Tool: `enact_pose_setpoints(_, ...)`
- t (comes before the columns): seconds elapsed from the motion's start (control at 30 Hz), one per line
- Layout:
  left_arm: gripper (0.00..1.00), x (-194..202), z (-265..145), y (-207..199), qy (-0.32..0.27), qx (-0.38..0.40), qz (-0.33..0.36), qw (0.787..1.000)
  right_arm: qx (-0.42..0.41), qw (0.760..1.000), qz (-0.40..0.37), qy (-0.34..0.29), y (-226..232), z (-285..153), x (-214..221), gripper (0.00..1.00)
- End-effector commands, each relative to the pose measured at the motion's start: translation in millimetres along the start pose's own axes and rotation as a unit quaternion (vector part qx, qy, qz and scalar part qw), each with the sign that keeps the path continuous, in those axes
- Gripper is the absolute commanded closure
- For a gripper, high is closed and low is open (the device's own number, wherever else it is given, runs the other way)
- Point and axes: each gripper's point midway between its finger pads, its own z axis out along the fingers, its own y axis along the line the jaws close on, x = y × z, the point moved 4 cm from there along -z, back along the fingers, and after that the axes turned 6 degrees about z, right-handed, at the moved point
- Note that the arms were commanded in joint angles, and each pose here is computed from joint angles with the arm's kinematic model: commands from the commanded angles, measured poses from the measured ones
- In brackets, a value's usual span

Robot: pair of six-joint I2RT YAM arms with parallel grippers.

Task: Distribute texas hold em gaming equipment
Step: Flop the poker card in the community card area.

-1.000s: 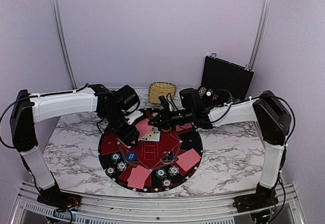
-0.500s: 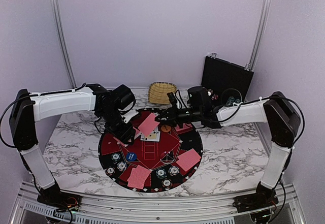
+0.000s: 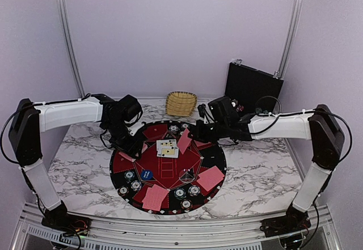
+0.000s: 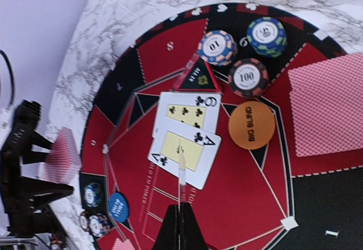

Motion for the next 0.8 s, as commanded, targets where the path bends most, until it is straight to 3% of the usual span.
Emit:
enact_pose_setpoints(0.0,0.63,-0.8,-11.5,3.9,-0.018,-0.004,-0.009,1.000,0.141,0.987,-0.073,-0.033,-3.5,4.2,4.2,1.00)
enact_pose_setpoints(0.33,0.63,1.3,-13.4,6.3,-0.021,-0.004,-0.011,1.000,0.255,0.953,-0.147,-0.070,8.5,16.4,13.4,1.00)
enact_pose_setpoints(0.77,0.63,3.6,-14.6,8.1,-0.021,-0.003,-0.013,1.000,0.276,0.940,-0.188,-0.061,26.4,38.0,34.0,1.00)
